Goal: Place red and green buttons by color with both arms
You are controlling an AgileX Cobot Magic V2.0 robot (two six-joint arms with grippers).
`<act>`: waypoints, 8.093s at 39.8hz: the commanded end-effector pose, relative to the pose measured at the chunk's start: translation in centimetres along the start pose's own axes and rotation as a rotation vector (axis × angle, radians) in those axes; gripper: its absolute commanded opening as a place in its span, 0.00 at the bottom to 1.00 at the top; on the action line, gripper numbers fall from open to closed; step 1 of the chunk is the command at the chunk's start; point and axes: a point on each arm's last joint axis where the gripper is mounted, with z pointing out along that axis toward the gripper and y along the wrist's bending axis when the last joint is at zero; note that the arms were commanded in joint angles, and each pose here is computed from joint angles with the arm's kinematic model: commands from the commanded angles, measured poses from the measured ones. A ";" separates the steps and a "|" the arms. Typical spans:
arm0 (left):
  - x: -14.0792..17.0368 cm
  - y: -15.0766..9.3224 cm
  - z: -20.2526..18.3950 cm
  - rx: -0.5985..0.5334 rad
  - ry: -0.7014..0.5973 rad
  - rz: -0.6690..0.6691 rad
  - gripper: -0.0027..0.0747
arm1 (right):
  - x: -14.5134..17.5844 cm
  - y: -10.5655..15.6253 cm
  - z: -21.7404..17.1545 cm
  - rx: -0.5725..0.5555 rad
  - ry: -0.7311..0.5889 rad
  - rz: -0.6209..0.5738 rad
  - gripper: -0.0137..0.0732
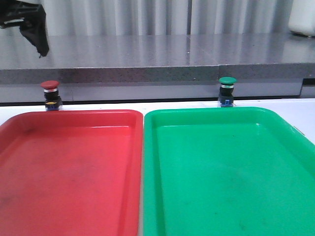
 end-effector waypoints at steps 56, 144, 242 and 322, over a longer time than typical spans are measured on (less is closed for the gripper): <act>-5.2 -2.0 -0.8 0.034 -0.094 0.041 0.12 | -1.8 0.1 -0.2 -0.007 -0.106 -0.004 0.84; 12.5 -1.6 -11.1 0.097 -0.209 -0.022 0.01 | -1.8 0.1 -0.2 -0.007 -0.107 -0.004 0.84; 31.5 0.8 -23.7 0.110 -1.200 -0.052 0.01 | -5.6 6.1 24.0 -0.140 0.310 -0.060 0.84; 31.5 0.8 -23.7 0.110 -1.200 -0.052 0.01 | -7.2 11.9 30.9 -0.219 0.375 -0.027 0.27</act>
